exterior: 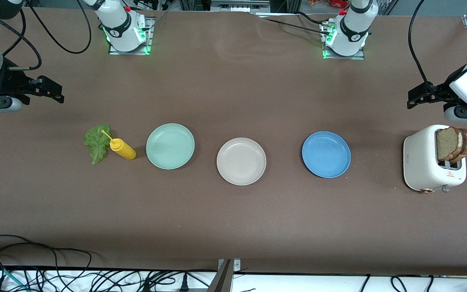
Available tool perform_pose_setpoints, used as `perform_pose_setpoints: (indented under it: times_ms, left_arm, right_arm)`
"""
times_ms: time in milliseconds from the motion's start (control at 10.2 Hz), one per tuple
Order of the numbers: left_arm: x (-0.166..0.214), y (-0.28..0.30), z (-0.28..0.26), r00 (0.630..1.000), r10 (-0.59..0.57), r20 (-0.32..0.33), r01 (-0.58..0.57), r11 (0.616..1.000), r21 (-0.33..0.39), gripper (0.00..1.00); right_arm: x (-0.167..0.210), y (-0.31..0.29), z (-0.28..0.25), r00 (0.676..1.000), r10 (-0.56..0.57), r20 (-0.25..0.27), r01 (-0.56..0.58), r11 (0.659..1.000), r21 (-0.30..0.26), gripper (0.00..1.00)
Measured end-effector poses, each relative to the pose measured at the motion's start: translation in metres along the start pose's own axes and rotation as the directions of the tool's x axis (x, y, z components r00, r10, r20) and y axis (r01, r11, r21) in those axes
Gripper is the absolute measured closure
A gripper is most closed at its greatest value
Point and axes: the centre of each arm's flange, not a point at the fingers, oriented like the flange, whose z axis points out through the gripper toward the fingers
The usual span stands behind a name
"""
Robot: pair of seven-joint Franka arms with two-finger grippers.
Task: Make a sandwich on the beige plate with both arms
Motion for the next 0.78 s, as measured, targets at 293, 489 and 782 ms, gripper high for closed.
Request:
perform_pose_setpoints:
  times_ms: [293,489,782]
  left_arm:
    - [0.0001,0.0,0.0018,1.0,0.0,0.003,0.0,1.0,0.0,0.0]
    - [0.0001,0.0,0.0022,1.0,0.0,0.004,0.0,1.0,0.0,0.0]
    - [0.0001,0.0,0.0022,1.0,0.0,0.004,0.0,1.0,0.0,0.0]
  right_arm:
    - [0.0,0.0,0.0,1.0,0.0,0.0,0.0,1.0,0.0,0.0]
    - [0.0,0.0,0.0,1.0,0.0,0.0,0.0,1.0,0.0,0.0]
    - [0.0,0.0,0.0,1.0,0.0,0.0,0.0,1.0,0.0,0.0]
